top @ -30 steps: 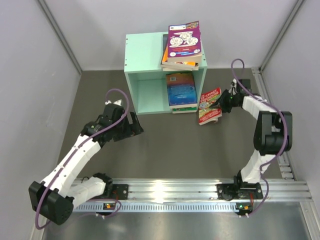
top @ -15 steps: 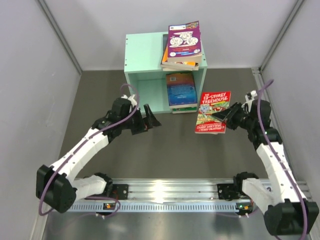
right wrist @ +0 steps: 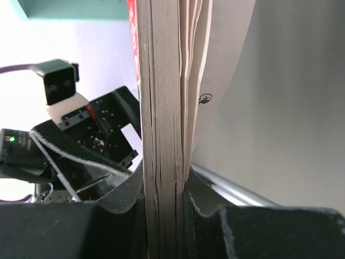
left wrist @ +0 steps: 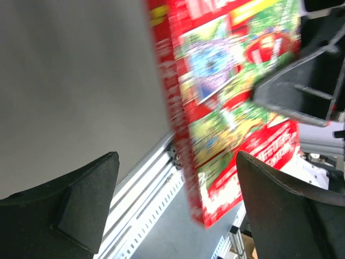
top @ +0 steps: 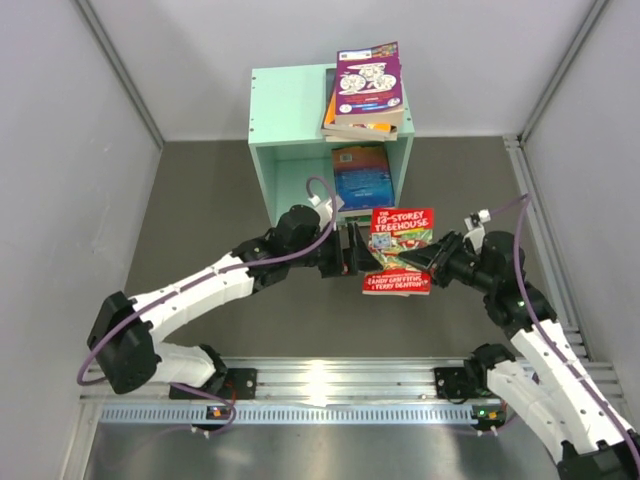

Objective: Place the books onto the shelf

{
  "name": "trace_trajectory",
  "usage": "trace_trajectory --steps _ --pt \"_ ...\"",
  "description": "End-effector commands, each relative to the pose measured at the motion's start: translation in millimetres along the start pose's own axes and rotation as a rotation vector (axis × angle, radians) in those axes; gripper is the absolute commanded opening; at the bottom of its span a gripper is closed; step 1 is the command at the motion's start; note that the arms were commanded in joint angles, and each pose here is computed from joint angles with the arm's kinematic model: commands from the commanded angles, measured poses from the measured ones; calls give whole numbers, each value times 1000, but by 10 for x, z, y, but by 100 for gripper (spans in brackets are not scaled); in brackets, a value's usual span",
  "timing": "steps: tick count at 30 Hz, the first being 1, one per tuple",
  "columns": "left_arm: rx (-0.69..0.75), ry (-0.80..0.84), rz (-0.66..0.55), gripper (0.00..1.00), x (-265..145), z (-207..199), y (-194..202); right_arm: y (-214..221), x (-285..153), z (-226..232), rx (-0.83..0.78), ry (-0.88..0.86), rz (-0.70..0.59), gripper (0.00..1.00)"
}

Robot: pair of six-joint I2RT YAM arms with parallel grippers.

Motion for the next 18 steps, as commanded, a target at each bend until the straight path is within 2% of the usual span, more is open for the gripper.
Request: trace_trajectory --steps 1,3,4,5,7,8,13,14,15,16,18 --pt "34 122 -57 93 38 -360 -51 25 2 282 0 -143 -41 0" --pt "31 128 -49 85 78 -363 -12 52 25 299 14 -154 -42 0" --pt "25 131 -45 77 98 -351 8 61 34 322 11 -168 -41 0" --pt "23 131 -38 56 112 -348 40 59 33 334 8 -173 -46 0" --pt "15 145 -34 30 137 -351 72 48 25 369 -2 -185 -53 0" --pt "9 142 -29 1 148 -335 89 41 22 370 -5 -184 -60 0" --pt "-20 122 -73 0 115 -210 110 66 -5 345 -19 -161 -49 2" --pt "-18 99 -93 0 67 -179 109 83 -11 321 -45 -144 -36 12" --pt "5 86 -121 0 46 -159 87 77 -41 353 -64 -140 -30 53" --pt "2 16 -180 0 34 -54 29 122 -55 288 -62 -91 2 73" --pt "33 -13 -224 0 -54 7 -15 131 -110 264 -112 -47 12 97"
Point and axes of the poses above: each gripper's point midway between its finger pads, its own x axis out along the fingers, its own z axis along the line the jaws close on, y = z × x, the point moved 7 cm from there along -x, back along the fingers, and after that the axes turned 13 degrees about -x, right-handed, at the moved point
